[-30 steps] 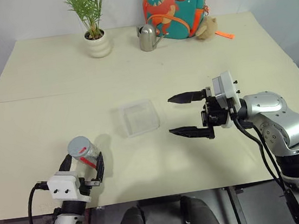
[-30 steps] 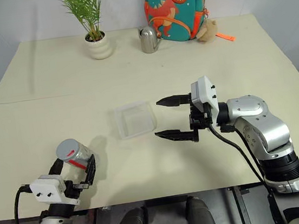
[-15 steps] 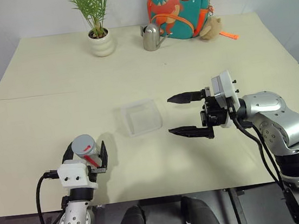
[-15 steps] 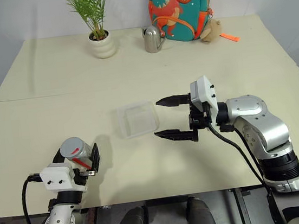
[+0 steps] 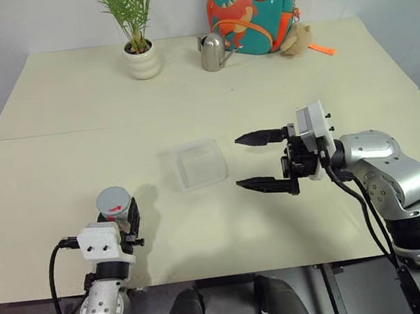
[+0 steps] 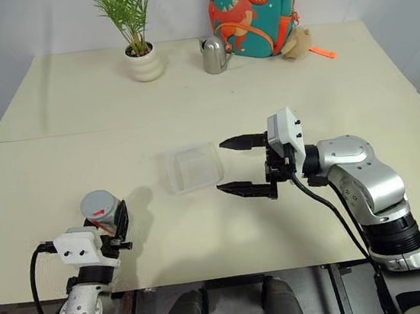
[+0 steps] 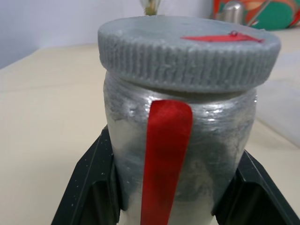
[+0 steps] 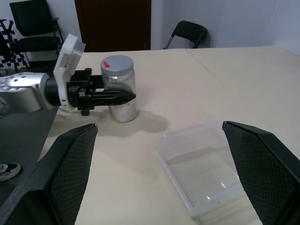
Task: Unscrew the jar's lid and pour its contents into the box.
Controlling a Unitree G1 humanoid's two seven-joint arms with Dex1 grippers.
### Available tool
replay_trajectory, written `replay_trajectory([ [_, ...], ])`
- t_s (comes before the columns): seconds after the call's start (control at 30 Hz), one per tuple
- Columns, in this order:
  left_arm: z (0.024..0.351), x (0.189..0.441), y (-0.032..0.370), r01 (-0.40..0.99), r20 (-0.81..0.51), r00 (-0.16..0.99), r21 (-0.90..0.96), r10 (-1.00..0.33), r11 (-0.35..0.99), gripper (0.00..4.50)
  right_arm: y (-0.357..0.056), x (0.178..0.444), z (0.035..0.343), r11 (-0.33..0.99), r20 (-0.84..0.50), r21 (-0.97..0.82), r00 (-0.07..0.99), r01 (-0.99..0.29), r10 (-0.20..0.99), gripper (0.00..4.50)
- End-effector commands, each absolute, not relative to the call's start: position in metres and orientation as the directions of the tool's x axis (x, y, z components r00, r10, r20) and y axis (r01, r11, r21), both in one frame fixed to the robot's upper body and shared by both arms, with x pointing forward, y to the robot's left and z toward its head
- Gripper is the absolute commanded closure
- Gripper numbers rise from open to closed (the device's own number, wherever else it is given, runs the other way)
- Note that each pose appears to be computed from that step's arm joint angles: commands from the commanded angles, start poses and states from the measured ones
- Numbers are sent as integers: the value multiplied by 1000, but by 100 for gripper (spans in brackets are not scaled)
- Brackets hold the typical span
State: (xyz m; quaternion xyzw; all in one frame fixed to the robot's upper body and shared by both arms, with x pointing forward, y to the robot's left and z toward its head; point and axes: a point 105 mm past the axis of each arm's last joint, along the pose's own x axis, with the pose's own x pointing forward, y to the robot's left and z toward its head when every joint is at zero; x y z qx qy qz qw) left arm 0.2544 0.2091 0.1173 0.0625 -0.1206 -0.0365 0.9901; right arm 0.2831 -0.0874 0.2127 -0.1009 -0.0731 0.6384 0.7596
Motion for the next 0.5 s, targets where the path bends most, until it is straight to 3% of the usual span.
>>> replay_trajectory([
  [0.03,157,266,210,277,309,897,161,-315,947,258,-82,282,225,176,18,-277,178,-945,984,0],
  [0.27,208,284,190,742,150,620,206,-770,637,258,-58,283,260,206,75,-288,192,-935,978,0],
  [0.5,219,304,149,873,70,436,210,-897,441,258,-18,282,283,207,109,-299,183,-932,977,0],
])
